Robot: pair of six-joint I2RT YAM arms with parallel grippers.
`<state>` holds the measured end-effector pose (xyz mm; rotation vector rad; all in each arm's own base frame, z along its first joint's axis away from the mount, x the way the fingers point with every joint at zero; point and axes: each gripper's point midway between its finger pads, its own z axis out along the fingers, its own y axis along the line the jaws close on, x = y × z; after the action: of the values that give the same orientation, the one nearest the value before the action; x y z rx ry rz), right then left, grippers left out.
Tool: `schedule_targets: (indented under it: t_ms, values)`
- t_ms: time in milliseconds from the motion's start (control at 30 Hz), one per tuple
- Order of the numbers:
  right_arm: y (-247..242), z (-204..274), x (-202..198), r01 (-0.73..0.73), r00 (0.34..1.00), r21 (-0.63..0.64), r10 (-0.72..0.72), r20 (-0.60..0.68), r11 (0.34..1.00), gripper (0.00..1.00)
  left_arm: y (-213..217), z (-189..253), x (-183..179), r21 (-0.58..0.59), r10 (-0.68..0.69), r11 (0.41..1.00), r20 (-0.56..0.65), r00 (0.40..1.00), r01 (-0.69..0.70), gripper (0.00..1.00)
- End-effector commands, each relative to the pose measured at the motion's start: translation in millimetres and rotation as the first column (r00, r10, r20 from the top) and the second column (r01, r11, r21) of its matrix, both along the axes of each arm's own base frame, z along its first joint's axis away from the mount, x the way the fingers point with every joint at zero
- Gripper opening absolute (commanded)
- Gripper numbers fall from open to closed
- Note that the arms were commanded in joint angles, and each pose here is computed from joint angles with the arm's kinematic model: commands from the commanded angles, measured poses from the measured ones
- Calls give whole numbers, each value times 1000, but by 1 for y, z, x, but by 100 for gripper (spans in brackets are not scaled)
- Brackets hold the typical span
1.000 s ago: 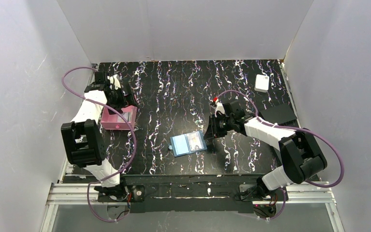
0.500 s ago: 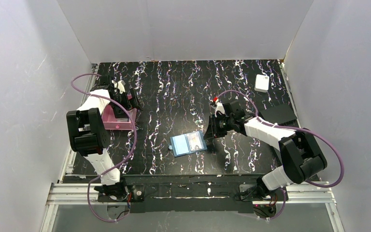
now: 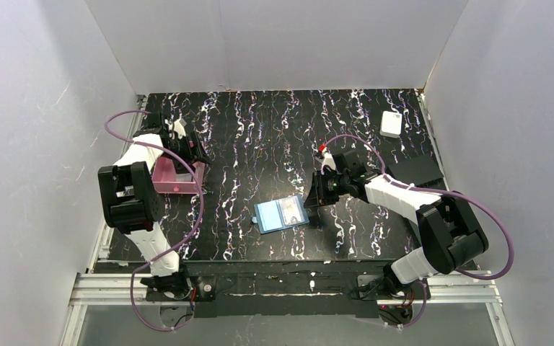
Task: Put the credit cards into the card holder
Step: Pick up the credit card from the storage box.
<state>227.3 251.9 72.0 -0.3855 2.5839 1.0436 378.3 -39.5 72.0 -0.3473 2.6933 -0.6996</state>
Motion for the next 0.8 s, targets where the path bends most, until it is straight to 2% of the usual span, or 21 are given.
schedule_targets:
  t_ms: [0,567,767]
  values:
    - [7,13,7,-7,1000,34,6,29,999,27,-1,22,-3,-11,-4,1000,55,998,4,61]
    - [8,11,7,-7,1000,35,6,21,999,27,3,31,-5,23,-6,1000,90,996,4,32]
    - [9,10,8,-8,1000,37,7,15,999,27,13,33,-8,92,-4,996,95,995,-5,22]
